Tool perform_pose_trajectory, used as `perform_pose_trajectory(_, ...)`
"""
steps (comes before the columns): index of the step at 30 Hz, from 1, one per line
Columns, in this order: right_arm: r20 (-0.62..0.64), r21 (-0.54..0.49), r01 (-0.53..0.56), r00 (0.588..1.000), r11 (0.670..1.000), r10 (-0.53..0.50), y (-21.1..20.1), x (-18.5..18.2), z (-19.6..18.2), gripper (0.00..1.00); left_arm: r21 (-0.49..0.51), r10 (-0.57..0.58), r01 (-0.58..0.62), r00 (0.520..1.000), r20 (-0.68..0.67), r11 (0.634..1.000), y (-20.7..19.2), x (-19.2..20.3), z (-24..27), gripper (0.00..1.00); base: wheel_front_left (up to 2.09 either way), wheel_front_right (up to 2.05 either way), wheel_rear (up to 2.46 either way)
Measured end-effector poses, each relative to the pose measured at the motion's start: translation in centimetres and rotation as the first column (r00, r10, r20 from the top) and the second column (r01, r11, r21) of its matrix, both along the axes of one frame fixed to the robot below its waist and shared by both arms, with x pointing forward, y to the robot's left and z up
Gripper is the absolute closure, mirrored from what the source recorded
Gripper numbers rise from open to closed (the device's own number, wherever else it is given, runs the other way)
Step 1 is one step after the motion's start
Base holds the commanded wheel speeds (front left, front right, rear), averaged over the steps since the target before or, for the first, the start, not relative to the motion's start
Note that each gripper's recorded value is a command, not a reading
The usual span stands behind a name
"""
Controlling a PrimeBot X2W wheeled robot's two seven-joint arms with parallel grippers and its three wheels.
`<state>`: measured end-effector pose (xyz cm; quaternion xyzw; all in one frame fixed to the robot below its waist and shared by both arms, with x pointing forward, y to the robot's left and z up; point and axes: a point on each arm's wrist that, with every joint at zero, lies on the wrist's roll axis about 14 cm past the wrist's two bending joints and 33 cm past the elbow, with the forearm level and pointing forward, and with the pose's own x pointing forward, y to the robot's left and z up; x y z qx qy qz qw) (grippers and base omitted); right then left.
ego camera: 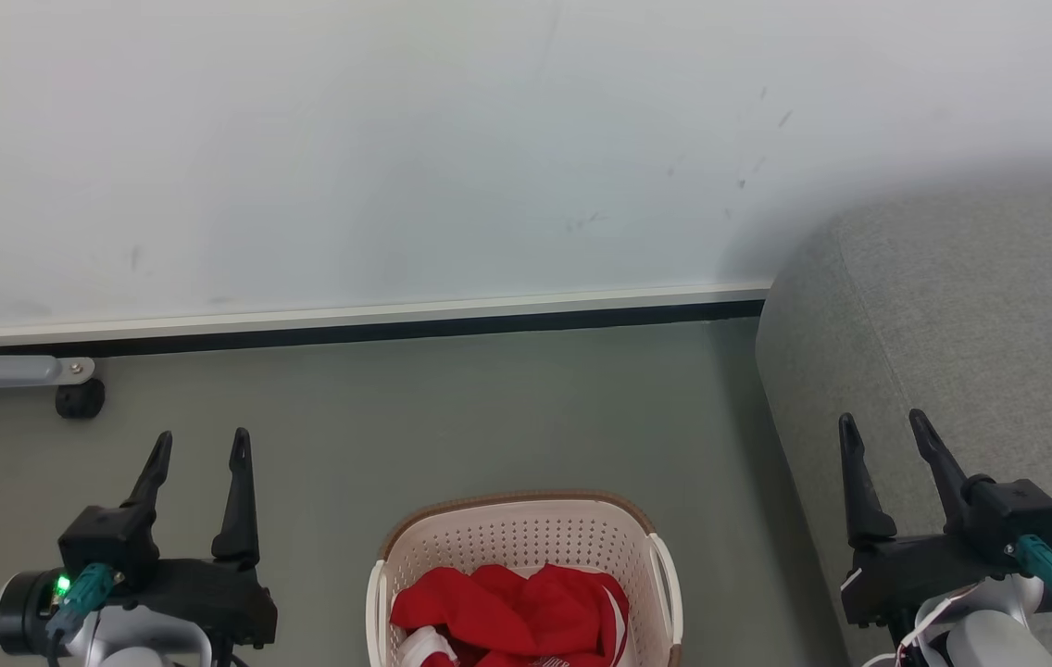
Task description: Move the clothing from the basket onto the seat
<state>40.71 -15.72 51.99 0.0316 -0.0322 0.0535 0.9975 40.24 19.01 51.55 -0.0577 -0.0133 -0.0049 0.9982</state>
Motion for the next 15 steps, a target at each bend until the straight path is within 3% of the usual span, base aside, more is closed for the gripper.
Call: perform_pose_trajectory(15, 0.000, 0.013, -0.004, 1.000, 1.000, 0.004, 0.27, 0.15, -0.14, 0.00, -0.004, -0.001, 0.001, 1.000, -0.011, 1.000, -0.11, 0.24, -0.29, 0.00, 0.00, 0.00, 0.00)
